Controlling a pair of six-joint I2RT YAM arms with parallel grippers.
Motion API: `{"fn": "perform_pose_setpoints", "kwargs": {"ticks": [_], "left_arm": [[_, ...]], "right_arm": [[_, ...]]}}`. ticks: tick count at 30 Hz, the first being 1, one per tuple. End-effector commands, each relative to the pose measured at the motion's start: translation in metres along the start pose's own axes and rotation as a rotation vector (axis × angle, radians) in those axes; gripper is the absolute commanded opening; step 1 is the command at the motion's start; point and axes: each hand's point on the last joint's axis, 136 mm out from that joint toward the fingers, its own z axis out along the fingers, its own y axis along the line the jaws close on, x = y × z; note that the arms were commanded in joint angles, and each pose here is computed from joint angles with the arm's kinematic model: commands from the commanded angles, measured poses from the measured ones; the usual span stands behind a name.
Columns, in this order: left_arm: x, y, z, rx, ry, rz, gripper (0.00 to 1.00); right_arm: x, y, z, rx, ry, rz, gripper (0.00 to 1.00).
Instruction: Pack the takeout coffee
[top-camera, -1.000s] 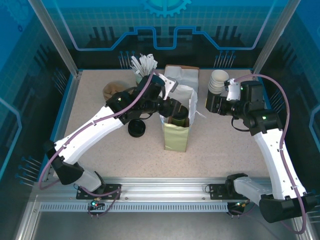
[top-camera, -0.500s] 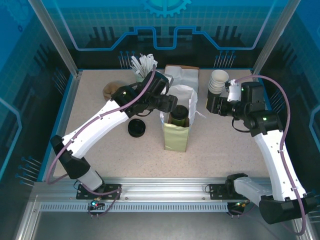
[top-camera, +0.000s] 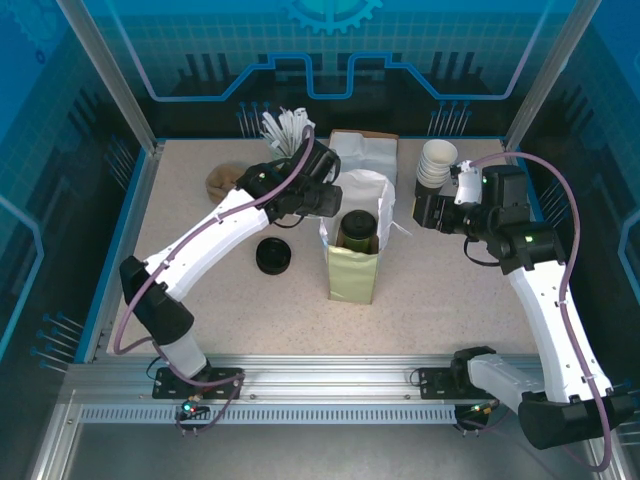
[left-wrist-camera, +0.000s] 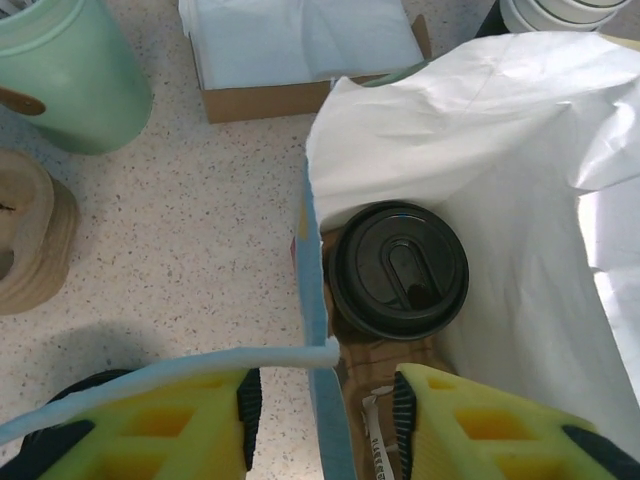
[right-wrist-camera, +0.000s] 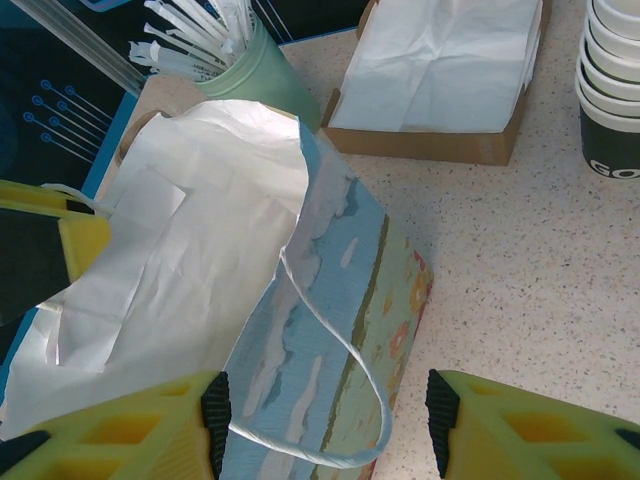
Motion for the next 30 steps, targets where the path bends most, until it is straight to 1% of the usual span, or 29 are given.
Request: {"fn": "perform_pose_setpoints", "kwargs": {"ticks": [1,6,7,9,10,16,19,24,30], "left_arm": [[-0.004,0.000,0.007,-0.001,-0.016,-0.017,0.36],[-0.004,0.004,0.008,-0.004,-0.018,-0.023,0.26],[-0.004,0.005,0.008,-0.006,-0.021,-0.027,0.24],[-0.006,0.010,0.005,-0.009,-0.031,-0.038,0.15],[-0.006,0.012,0.004,-0.011,-0.034,-0.041,0.13],[-0.012,0.028,-0.008,-0.028,-0.066,-0.069,0.09],[-0.012,0.045,-0.009,-0.053,-0.073,-0.096,0.06],[-0.013,0.068,-0.016,-0.081,-0.089,-0.137,0.03],[-0.011,0.091,-0.019,-0.116,-0.091,-0.175,0.01]], "right_arm": [[0.000,-0.007,-0.002,0.021,-0.014,0.008,0.56],[-0.001,-0.008,0.001,0.023,-0.008,0.012,0.56],[0.000,-0.008,0.002,0.022,-0.004,0.014,0.56],[0.000,-0.008,0.004,0.014,0.000,0.016,0.56],[0.000,-0.007,0.005,0.010,0.002,0.015,0.56],[-0.007,-0.006,0.010,0.001,-0.007,0.024,0.56],[-0.012,-0.010,0.017,0.014,-0.008,0.034,0.56],[-0.029,-0.014,0.035,0.024,-0.021,0.049,0.55],[-0.055,-0.018,0.062,0.085,-0.033,0.041,0.55]]}}
